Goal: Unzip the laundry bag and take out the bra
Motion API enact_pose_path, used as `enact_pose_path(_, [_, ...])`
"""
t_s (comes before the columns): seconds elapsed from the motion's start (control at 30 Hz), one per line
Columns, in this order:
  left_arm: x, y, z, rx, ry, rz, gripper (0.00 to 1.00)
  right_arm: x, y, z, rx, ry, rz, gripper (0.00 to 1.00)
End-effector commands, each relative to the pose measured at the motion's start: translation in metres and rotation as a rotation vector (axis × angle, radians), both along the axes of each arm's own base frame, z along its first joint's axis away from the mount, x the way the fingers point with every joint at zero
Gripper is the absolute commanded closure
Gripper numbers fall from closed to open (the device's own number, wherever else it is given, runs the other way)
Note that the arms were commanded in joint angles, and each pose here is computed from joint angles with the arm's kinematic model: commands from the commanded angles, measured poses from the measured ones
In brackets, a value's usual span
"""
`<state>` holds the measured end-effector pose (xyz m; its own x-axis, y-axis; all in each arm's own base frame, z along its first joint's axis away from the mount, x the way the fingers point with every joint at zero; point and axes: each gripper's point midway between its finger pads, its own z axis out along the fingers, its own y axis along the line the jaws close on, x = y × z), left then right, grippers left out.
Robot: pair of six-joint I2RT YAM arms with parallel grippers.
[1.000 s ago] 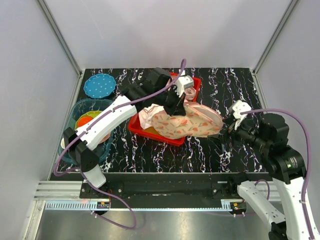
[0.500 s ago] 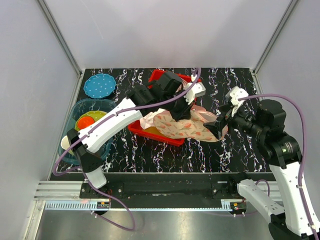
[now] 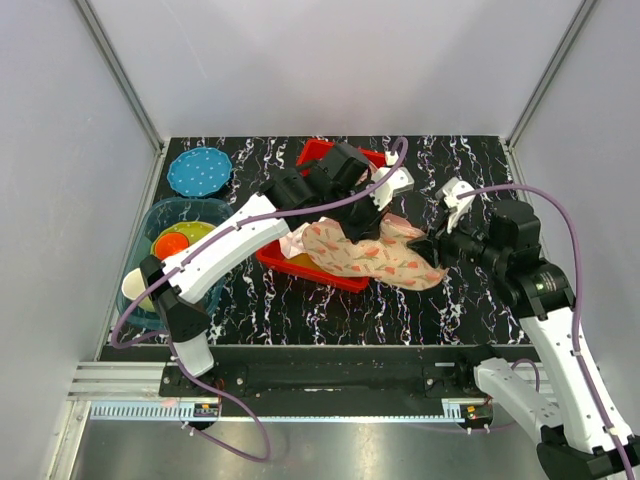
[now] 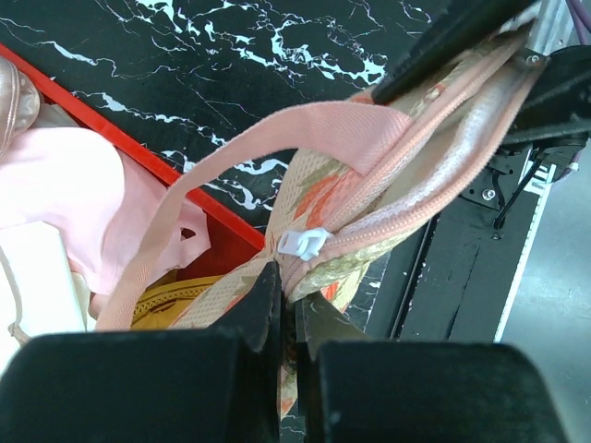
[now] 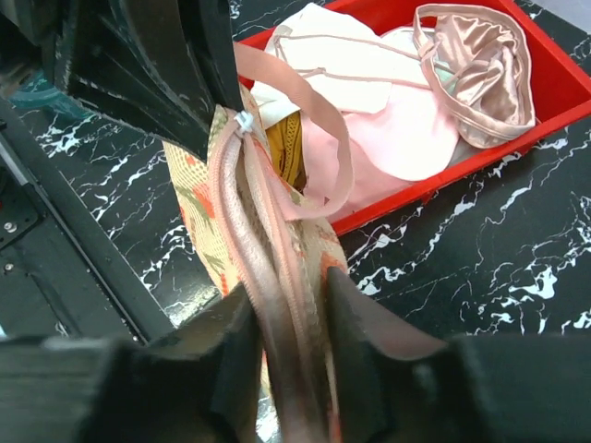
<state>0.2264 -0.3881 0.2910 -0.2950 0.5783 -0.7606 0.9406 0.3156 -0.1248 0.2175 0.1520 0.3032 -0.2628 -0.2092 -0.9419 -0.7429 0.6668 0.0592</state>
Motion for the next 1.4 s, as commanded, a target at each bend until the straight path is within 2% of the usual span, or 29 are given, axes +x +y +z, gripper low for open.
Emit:
enact_pose_path(0.0, [-0.001,-0.010,0.039,-0.107,-0.065,-0.036,1.00,0.001,-0.005,0.007,0.014,-0.059,-0.035,0.71])
enact_pose_path(0.03, [-0.003,-0.011,0.039,-0.111,-0.059,-0.044,1.00,0.001,-0.006,0.006,0.009,-0.068,-0.036,0.82])
enact_pose_path(0.07, [-0.004,-0.012,0.042,-0.122,-0.054,-0.047,1.00,0.000,-0.006,0.000,0.001,-0.062,-0.035,0.99])
enact_pose_path(0.13, [-0.010,-0.013,0.044,-0.136,-0.032,-0.070,0.96,-0.004,-0.010,-0.001,-0.010,-0.090,-0.041,1.00])
enact_pose_path(0.17, [-0.008,-0.010,0.048,-0.143,-0.026,-0.063,0.66,-0.004,-0.012,-0.006,-0.018,-0.094,-0.049,1.00])
enact_pose_path(0.2, [-0.013,-0.009,0.050,-0.155,0.000,-0.084,0.53,-0.004,-0.017,-0.008,-0.029,-0.114,-0.071,1.00])
enact_pose_path(0.27, [-0.007,0.000,0.054,-0.190,0.068,-0.053,0.34,-0.005,-0.027,-0.004,-0.023,-0.195,-0.127,1.00])
enact_pose_path(0.3, [-0.015,0.002,0.061,-0.232,0.132,-0.101,0.25,-0.003,-0.036,-0.002,-0.034,-0.231,-0.180,1.00])
enact_pose_path(0.33, [-0.015,0.006,0.065,-0.258,0.169,-0.108,0.23,-0.008,-0.044,0.006,-0.030,-0.289,-0.212,1.00])
enact_pose_path(0.37, [-0.004,0.016,0.072,-0.298,0.233,-0.061,0.22,-0.007,-0.049,0.007,-0.028,-0.321,-0.240,1.00])
enact_pose_path(0.43, [-0.007,0.019,0.086,-0.402,0.293,-0.110,0.19,-0.015,-0.059,0.019,-0.039,-0.407,-0.269,1.00])
enact_pose_path(0.47, [-0.003,0.023,0.094,-0.444,0.348,-0.076,0.17,-0.017,-0.061,0.024,-0.032,-0.436,-0.280,1.00])
enact_pose_path(0.5, [-0.003,0.020,0.103,-0.501,0.329,-0.098,0.14,-0.023,-0.062,0.028,-0.029,-0.470,-0.271,1.00])
enact_pose_path(0.63, [0.000,0.009,0.119,-0.574,0.410,-0.101,0.13,-0.041,-0.057,0.035,-0.052,-0.582,-0.190,1.00])
enact_pose_path(0.7, [0.003,0.001,0.123,-0.614,0.449,-0.116,0.12,-0.045,-0.055,0.036,-0.036,-0.611,-0.177,1.00])
enact_pose_path(0.73, [0.003,-0.004,0.123,-0.624,0.514,-0.111,0.12,-0.045,-0.054,0.033,-0.036,-0.608,-0.173,1.00])
enact_pose_path(0.77, [0.002,-0.006,0.132,-0.657,0.501,-0.156,0.12,-0.046,-0.055,0.032,-0.036,-0.605,-0.175,1.00])
enact_pose_path(0.93, [-0.006,-0.018,0.143,-0.668,0.488,-0.229,0.16,-0.050,-0.055,0.032,-0.024,-0.599,-0.173,1.00])
enact_pose_path(1.13, [-0.023,-0.038,0.114,-0.568,0.440,-0.280,0.14,-0.050,-0.052,0.036,-0.018,-0.603,-0.159,1.00])
enact_pose_path(1.23, [-0.017,-0.052,0.097,-0.537,0.554,-0.273,0.13,-0.049,-0.050,0.034,-0.015,-0.597,-0.149,1.00])
enact_pose_path(1.27, [-0.017,-0.056,0.094,-0.530,0.583,-0.278,0.15,-0.048,-0.050,0.034,-0.015,-0.595,-0.152,1.00])
enact_pose_path(1.3, [-0.014,-0.061,0.090,-0.521,0.606,-0.265,0.20,-0.048,-0.050,0.034,-0.013,-0.594,-0.151,1.00])
enact_pose_path(1.37, [-0.020,-0.063,0.087,-0.503,0.680,-0.269,0.22,-0.048,-0.051,0.032,-0.017,-0.589,-0.158,1.00])
